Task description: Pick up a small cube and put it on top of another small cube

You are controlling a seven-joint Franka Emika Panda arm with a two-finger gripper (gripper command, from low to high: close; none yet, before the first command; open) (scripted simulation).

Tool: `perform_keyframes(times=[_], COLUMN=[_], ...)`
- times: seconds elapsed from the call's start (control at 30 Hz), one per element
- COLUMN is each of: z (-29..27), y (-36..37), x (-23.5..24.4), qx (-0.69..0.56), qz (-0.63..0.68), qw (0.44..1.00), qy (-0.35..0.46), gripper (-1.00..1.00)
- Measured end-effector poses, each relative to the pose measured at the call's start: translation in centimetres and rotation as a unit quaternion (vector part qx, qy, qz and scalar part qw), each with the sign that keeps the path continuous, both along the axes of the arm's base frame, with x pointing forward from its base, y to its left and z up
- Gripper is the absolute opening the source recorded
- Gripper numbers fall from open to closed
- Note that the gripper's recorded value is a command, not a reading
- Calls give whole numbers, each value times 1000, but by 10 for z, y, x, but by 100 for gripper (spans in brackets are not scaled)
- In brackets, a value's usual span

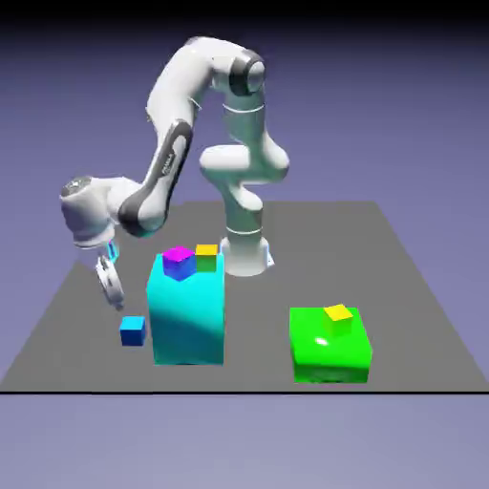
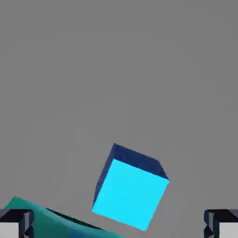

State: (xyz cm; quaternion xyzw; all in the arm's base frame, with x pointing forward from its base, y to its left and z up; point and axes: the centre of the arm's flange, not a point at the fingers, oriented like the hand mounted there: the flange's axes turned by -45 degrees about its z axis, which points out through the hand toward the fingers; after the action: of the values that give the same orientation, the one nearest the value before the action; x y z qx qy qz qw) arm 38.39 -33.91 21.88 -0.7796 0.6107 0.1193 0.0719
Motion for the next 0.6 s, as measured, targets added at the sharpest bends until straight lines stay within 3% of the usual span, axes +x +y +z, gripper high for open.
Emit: perform_keyframes(times=[0.23, 0.33, 0.37, 0.43, 0.6], z=[-41, -100, -105, -105, -18], y=[-11, 11, 13, 13, -6], x=[-14, -14, -14, -14, 5], qx=[113, 113, 113, 113, 97], qz=[-117, -116, -116, -117, -87], qw=[987, 987, 987, 987, 991], qy=[-2, -2, -2, -2, -34], gripper=[0, 0, -100, -100, -100])
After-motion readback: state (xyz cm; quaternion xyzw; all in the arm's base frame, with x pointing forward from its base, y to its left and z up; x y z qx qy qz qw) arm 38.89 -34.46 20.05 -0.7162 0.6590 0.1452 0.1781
